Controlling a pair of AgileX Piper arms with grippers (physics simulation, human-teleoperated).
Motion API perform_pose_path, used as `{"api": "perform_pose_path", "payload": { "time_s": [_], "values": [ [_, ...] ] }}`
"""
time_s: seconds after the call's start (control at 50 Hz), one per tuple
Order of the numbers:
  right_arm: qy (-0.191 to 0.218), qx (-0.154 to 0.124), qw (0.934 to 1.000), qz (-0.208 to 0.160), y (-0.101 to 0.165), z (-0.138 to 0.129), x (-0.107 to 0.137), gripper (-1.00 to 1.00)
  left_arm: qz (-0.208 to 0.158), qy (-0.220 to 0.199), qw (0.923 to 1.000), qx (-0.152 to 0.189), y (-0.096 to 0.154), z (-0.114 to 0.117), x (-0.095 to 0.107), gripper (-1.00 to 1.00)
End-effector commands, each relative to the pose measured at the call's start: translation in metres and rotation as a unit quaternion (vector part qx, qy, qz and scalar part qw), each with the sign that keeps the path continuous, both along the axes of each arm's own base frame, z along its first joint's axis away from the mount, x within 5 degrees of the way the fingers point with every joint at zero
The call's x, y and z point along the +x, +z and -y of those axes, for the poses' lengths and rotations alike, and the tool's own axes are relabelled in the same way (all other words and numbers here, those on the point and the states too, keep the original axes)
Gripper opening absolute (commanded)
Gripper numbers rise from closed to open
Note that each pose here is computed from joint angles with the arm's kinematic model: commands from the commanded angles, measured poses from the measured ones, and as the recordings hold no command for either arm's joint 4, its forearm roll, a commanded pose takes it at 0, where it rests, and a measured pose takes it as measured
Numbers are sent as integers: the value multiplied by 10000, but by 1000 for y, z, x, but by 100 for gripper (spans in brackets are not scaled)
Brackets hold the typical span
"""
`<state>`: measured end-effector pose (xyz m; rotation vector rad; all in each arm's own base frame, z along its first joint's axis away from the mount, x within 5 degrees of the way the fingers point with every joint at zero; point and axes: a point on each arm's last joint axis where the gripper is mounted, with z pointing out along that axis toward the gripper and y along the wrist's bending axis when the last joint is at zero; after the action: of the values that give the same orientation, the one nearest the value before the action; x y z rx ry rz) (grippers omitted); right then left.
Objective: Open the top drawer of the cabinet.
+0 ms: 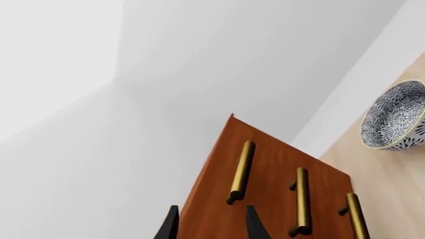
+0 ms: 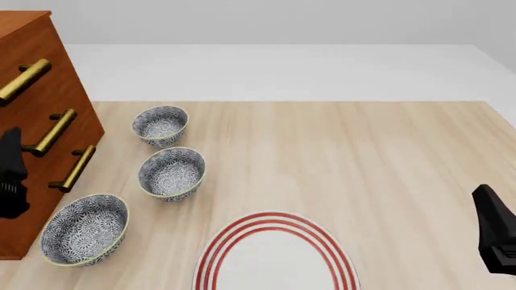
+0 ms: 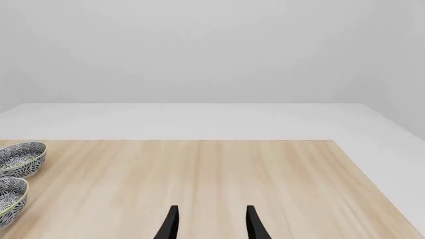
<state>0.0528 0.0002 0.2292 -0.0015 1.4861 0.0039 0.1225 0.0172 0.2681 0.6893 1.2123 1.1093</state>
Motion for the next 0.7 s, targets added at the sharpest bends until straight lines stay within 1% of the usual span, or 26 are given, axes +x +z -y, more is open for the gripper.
{"api": "perform_pose_path", "payload": {
  "time_s": [0.02,0.28,0.34,0.7],
  "values": [
    [0,-1,10000,-1,0,0,0,100,-12,90,9996,271,2,-1,7,100],
    [0,1,10000,0,0,0,0,100,-217,173,9982,534,-3,-4,21,100],
    [0,-1,10000,0,0,0,0,100,-231,165,9979,575,-2,-3,21,100],
    [0,-1,10000,1,0,0,0,100,-386,274,9969,629,-4,-8,34,100]
  ]
}}
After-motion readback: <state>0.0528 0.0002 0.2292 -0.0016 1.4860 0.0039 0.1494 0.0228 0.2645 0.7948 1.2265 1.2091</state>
